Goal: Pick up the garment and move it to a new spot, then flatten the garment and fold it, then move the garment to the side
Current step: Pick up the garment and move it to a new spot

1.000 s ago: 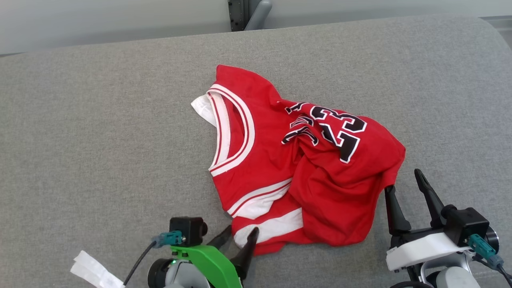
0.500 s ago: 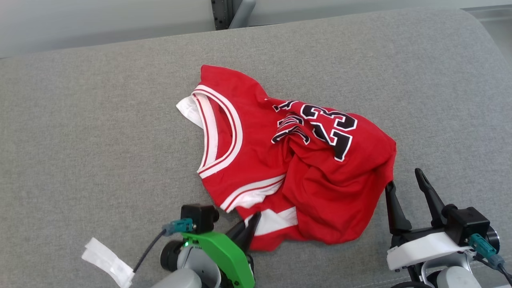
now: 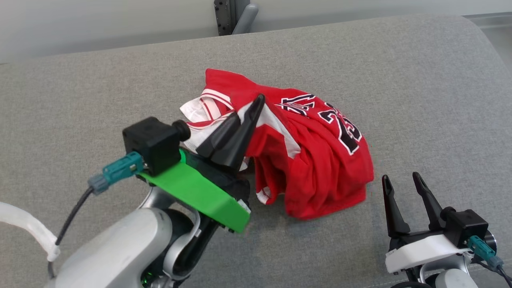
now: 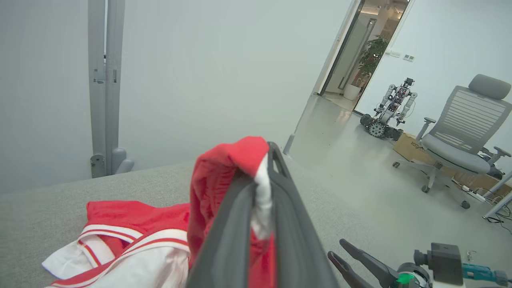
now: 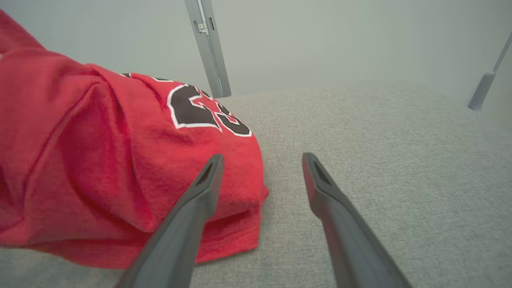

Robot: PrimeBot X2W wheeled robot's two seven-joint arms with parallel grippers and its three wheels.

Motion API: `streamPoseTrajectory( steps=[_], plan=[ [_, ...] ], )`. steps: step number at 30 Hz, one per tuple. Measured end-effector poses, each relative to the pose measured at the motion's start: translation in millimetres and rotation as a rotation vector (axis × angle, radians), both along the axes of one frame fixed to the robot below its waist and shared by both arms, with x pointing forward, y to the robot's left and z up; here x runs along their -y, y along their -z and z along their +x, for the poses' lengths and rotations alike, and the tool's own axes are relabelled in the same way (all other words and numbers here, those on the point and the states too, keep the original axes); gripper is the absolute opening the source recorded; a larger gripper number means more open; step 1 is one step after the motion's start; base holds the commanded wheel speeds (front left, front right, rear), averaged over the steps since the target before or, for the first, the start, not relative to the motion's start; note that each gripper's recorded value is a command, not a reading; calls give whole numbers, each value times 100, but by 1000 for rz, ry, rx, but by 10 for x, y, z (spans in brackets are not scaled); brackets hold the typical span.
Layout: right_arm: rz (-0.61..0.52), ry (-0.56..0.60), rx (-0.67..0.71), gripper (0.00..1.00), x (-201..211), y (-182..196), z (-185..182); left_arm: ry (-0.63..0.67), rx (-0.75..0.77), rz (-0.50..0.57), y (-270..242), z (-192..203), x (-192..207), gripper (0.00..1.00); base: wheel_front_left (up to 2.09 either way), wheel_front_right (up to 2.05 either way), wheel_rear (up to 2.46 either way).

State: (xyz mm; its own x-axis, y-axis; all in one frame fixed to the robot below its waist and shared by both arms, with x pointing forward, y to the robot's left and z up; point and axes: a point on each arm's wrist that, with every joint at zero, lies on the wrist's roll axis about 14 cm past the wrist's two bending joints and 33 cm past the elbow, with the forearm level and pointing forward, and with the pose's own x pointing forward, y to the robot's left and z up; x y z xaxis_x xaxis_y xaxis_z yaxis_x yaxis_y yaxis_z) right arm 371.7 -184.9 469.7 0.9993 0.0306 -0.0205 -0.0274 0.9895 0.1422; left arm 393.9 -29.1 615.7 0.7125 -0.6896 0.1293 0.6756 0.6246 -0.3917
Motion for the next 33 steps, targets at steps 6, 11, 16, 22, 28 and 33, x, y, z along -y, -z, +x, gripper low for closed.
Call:
streamPoseTrajectory(
  steps=[6,11,16,22,28,33],
  plan=[
    [2,7,9,100,22,-31,-18,-68,155,10,-510,168,-203,0,0,0,0],
    [3,17,16,100,54,-57,-31,-73,243,23,-817,187,-280,0,0,0,0],
    [8,23,22,100,68,-76,-42,-91,331,60,-1050,217,-339,0,0,0,0],
    [20,27,24,100,76,-84,-55,-26,344,101,-1061,165,-162,0,0,0,0],
    [36,40,24,100,107,-85,-57,4,353,104,-1100,191,-52,0,0,0,0],
    [41,56,16,100,154,-57,-69,4,362,108,-1141,259,-42,0,0,0,0]
  ],
)
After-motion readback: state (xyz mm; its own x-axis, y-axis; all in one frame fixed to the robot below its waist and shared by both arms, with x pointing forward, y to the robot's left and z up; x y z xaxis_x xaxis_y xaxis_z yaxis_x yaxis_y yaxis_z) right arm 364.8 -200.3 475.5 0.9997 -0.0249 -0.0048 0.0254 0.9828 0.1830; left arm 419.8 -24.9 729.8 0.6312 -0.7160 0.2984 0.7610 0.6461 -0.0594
